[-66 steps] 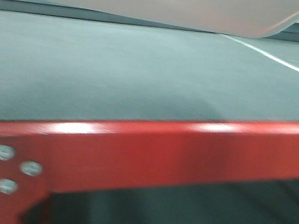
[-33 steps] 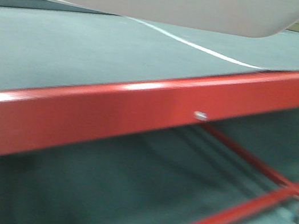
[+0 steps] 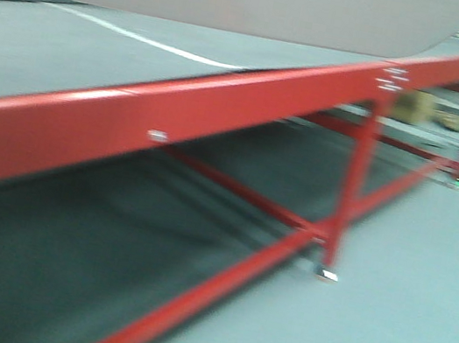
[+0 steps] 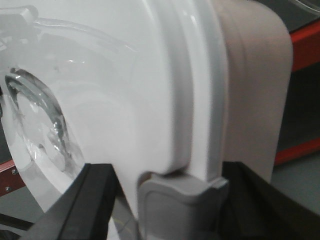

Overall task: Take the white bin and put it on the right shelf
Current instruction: 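Hold the bin while the base turns and drives to the steel shelf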

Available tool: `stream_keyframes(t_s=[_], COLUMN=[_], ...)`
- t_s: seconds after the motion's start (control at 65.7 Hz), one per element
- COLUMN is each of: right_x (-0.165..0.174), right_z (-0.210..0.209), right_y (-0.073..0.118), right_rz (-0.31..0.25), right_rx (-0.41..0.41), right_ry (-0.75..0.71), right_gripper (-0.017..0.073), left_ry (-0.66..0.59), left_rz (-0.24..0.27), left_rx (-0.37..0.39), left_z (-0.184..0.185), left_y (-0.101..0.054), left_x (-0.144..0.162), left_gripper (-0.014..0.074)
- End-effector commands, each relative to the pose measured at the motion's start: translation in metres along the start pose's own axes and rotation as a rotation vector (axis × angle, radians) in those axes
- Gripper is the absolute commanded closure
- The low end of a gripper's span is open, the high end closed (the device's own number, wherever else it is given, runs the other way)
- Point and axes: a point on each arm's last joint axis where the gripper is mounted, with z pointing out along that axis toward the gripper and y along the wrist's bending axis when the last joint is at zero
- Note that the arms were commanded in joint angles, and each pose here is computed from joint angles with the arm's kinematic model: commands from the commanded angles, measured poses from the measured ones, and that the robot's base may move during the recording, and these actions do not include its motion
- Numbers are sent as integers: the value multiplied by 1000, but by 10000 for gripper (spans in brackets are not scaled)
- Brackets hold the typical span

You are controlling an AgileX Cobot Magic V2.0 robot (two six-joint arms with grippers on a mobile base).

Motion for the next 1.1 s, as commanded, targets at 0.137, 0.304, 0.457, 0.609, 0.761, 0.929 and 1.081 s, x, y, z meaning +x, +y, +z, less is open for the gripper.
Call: stream_keyframes(t_s=[0.137, 0.304, 0.457, 0.609, 0.761, 0.929, 1.081], right_x=[-10, -10, -10, -10, -10, -10, -10], right_z=[-11, -11, -11, -11, -11, -11, -11], right_y=[43, 43, 43, 43, 43, 43, 43], right_rz=[42, 42, 42, 42, 42, 42, 42], right_rx=[-340, -340, -340, -340, -340, -340, -340], right_ry=[-43, -43, -43, -43, -43, -43, -43], right_gripper=[102, 102, 102, 102, 102, 102, 102], left_ry=[-96, -96, -96, -96, -96, -96, -96], left_rz=[-26, -26, -26, -26, -26, -26, -26], left_rx=[256, 256, 256, 256, 256, 256, 256], left_z=[-9, -9, -9, -9, -9, -9, -9], left_y=[-35, -35, -35, -35, -35, -35, -35], left_x=[-15, -15, -15, -15, -15, -15, -15], left_gripper=[345, 345, 345, 345, 345, 345, 345])
